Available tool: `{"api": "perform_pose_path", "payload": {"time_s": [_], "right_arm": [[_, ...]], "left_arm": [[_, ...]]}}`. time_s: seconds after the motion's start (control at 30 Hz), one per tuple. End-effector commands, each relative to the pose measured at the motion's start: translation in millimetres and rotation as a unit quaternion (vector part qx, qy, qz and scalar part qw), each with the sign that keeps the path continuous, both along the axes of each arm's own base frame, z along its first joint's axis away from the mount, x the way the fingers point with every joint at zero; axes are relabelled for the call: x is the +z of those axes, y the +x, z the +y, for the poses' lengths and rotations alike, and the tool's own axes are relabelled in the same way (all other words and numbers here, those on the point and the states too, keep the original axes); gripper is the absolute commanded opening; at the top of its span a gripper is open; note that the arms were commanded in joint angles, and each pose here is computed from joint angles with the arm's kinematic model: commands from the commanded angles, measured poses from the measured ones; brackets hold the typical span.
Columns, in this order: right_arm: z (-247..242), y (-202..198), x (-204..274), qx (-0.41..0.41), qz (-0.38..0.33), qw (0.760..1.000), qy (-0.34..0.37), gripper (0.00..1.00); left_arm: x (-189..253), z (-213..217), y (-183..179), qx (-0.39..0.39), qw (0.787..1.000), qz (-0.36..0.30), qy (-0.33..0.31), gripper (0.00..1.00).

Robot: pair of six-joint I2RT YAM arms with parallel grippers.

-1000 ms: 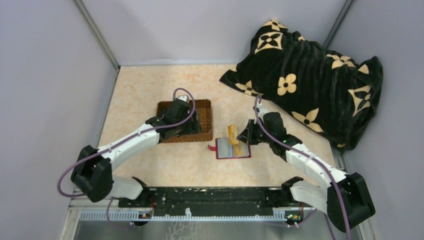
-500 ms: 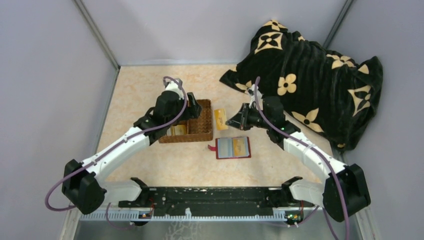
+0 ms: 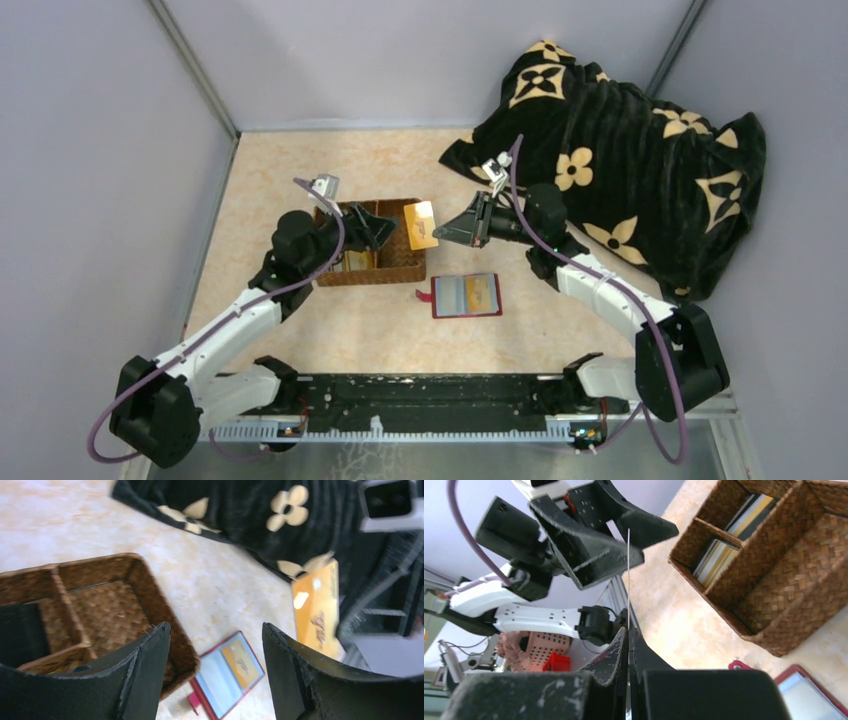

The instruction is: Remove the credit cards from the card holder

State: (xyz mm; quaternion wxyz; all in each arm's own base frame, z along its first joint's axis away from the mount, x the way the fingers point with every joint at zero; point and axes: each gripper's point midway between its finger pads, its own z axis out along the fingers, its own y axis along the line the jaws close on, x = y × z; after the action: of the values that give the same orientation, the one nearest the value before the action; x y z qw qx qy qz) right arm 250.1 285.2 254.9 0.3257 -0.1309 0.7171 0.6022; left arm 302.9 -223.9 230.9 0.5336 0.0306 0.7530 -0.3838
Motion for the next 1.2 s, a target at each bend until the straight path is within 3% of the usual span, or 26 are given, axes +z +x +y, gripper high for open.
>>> {"api": "perform_pose_path", "payload": {"time_s": [0.0,0.33,0.97,1.1,1.17], "right_arm": [[7,-4,47,0.029,-0.061,0.996,0.055,0.00],[4,11,50,0.011,-0.066,0.997,0.047,0.00],[5,-12,45,0.061,-0.046,0.993,0.090,0.00],[4,-16,38,0.065,-0.037,0.993,0.095,0.00],[4,-17,35,0.067,-0.032,0.993,0.091,0.00]], "left_arm": [[52,-21,-33,-0.108,0.985,-0.108,-0.076,0.74],[59,-18,-46,-0.123,0.981,-0.129,-0.079,0.74],[56,-35,-47,-0.171,0.970,-0.130,-0.113,0.73],[61,-38,-45,-0.175,0.968,-0.133,-0.118,0.70],[61,-40,-45,-0.180,0.968,-0.131,-0.119,0.64]]}}
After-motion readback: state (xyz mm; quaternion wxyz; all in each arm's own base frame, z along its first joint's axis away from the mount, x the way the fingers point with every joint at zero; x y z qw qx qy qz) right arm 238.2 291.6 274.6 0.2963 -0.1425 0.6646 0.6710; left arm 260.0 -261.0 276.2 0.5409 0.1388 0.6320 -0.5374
